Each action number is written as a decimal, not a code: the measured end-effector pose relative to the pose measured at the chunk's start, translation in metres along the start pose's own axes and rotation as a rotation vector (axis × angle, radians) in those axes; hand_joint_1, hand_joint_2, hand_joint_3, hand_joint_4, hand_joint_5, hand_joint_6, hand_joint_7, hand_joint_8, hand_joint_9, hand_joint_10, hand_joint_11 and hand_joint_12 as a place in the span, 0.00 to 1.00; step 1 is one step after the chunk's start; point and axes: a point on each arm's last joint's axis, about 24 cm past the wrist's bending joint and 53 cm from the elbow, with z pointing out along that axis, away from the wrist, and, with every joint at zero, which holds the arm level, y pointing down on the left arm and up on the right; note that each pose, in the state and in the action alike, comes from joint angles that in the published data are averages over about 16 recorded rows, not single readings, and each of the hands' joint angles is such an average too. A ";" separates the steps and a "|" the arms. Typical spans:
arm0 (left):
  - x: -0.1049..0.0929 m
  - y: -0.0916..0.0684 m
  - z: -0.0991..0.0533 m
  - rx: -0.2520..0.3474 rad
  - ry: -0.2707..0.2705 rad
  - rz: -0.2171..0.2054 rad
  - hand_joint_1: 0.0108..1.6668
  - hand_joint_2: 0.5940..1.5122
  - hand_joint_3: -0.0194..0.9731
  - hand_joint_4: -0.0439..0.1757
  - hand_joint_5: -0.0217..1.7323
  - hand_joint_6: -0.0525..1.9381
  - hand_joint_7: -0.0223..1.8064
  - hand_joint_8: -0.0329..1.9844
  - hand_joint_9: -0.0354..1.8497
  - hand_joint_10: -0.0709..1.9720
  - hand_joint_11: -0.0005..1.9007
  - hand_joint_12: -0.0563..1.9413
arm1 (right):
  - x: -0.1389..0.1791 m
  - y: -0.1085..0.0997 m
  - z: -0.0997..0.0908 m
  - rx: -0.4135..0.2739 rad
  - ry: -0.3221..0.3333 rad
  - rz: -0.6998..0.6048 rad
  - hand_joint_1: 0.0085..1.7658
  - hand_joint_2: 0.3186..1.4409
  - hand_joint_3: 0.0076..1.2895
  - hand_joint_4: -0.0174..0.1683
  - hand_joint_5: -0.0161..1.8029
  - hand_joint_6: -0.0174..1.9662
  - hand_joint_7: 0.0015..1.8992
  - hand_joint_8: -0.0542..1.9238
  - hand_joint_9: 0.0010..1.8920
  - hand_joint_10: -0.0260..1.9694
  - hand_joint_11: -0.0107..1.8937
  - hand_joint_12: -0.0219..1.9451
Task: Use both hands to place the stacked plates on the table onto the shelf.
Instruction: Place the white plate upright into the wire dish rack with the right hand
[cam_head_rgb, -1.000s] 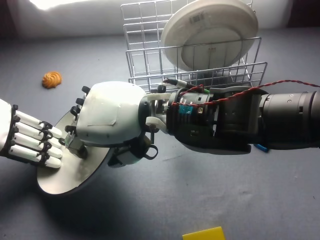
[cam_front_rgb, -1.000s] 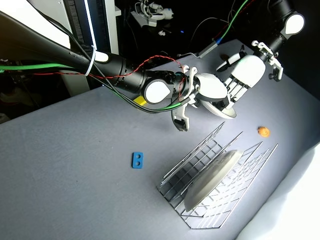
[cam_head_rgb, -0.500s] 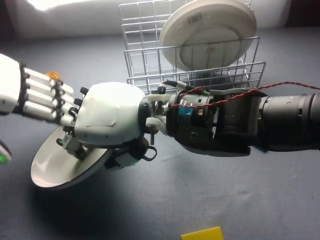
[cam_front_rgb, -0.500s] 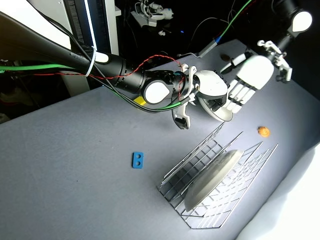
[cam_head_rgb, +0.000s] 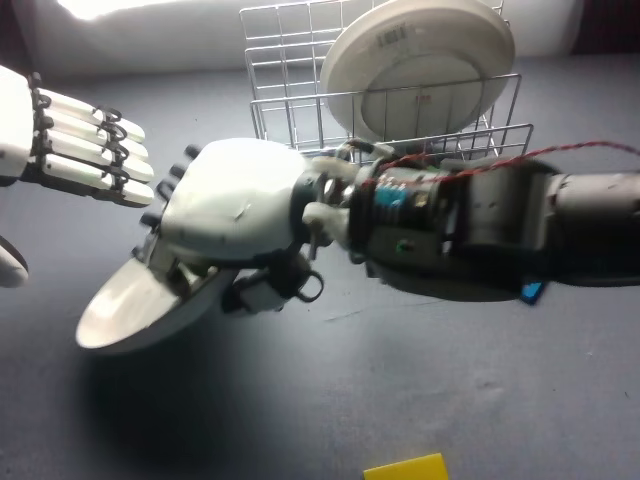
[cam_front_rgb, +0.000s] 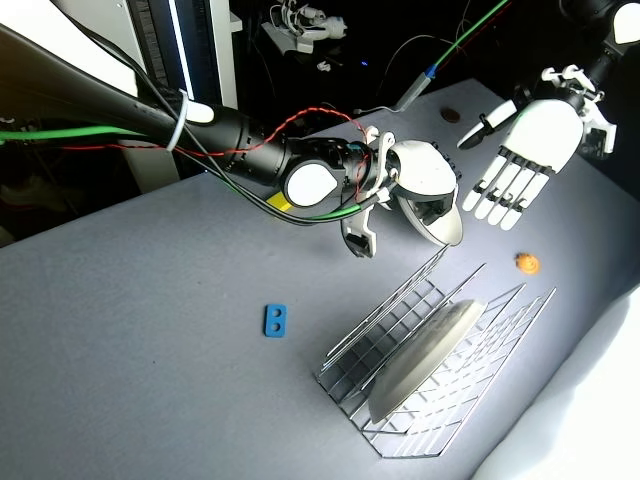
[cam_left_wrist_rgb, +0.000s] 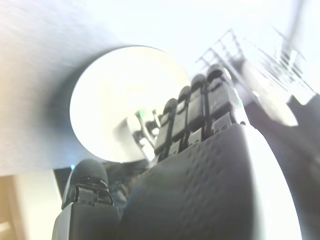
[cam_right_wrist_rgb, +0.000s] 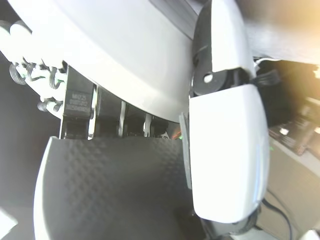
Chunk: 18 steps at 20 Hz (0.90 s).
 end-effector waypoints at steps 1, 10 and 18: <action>-0.003 0.000 -0.002 -0.002 -0.010 -0.002 0.00 0.63 0.04 0.21 0.02 0.03 0.02 0.01 0.03 0.04 0.01 0.03 | -0.002 0.003 -0.003 -0.001 0.001 0.008 0.72 0.56 0.00 0.06 0.51 0.34 0.55 0.29 0.55 0.48 0.49 0.55; -0.028 0.003 -0.015 -0.021 -0.085 -0.017 0.01 0.63 0.04 0.21 0.02 0.03 0.02 0.01 0.03 0.04 0.01 0.03 | -0.024 0.041 -0.045 -0.020 0.009 0.046 0.76 0.56 0.00 0.07 0.55 0.41 0.60 0.30 0.56 0.49 0.49 0.54; -0.033 0.004 -0.019 -0.026 -0.103 -0.019 0.01 0.63 0.04 0.21 0.03 0.03 0.02 0.01 0.03 0.04 0.01 0.03 | -0.058 0.063 -0.083 -0.025 -0.014 0.100 0.77 0.56 0.00 0.06 0.56 0.46 0.61 0.33 0.56 0.50 0.48 0.54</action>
